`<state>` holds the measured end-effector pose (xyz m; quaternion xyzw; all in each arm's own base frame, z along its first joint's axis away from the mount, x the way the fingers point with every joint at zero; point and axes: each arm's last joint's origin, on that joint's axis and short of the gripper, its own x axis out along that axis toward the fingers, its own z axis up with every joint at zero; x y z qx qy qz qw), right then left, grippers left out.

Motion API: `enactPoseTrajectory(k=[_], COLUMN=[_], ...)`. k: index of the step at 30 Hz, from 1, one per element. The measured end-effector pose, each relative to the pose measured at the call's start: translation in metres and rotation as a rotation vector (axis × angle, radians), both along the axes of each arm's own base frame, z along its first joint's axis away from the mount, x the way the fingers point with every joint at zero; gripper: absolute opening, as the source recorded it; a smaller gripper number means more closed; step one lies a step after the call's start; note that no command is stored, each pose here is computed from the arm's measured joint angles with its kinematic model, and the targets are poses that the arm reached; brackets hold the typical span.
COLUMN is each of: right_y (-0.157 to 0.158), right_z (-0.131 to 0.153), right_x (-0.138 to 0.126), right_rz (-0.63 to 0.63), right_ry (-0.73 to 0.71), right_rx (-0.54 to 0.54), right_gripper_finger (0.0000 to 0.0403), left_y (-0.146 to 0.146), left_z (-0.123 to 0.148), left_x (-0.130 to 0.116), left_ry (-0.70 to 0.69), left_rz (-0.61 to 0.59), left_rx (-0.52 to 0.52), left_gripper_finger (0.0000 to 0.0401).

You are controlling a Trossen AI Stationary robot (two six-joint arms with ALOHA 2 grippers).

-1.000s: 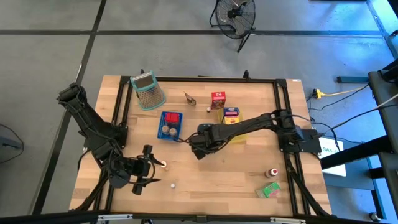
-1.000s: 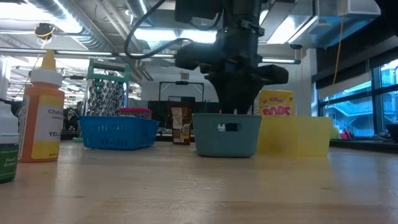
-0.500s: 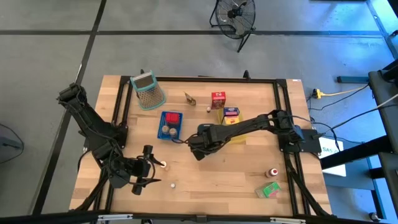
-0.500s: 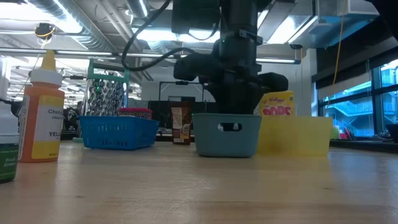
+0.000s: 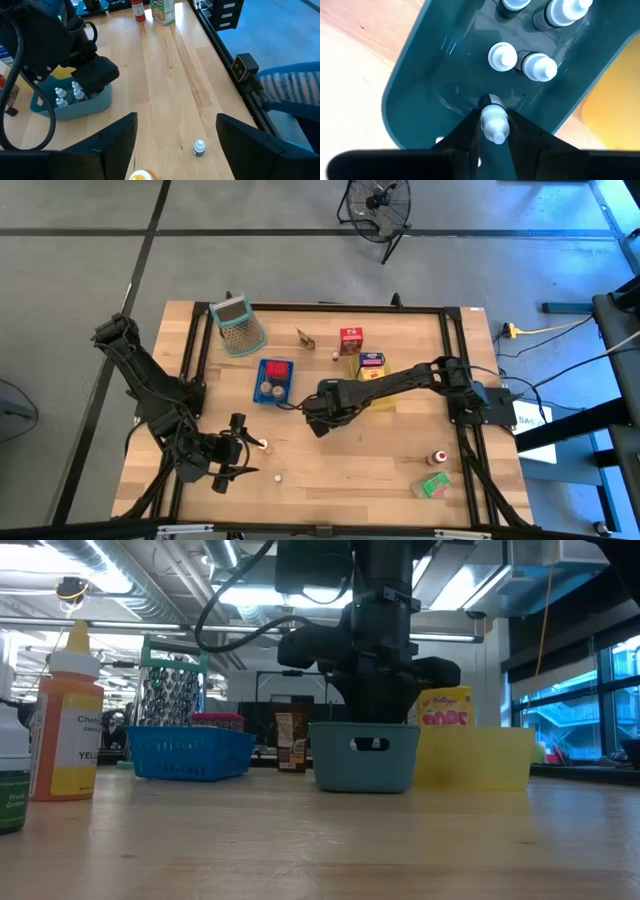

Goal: Pick & Place Kitchen Items
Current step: Put the small black food coloring into the green bin

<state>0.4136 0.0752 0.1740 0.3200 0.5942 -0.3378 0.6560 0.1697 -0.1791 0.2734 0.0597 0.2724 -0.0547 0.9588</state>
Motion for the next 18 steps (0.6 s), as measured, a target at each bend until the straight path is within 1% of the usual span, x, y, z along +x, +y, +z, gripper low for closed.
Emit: enactPoseTrajectory(k=[11, 18], right_y=[-0.0006, -0.0013], right_z=[0.0, 0.0002], right_x=[0.0002, 0.0002], right_rz=[0.016, 0.027], right_ry=[0.001, 0.001], right_rx=[-0.002, -0.003], right_gripper_finger=[0.0082, 0.0096], left_y=[0.0, 0.0], left_z=[0.0, 0.0], left_x=[0.0, 0.0], left_ry=[0.0, 0.0], left_rz=[0.0, 0.001], left_rx=[0.0, -0.002], left_gripper_finger=[0.0267, 0.0265])
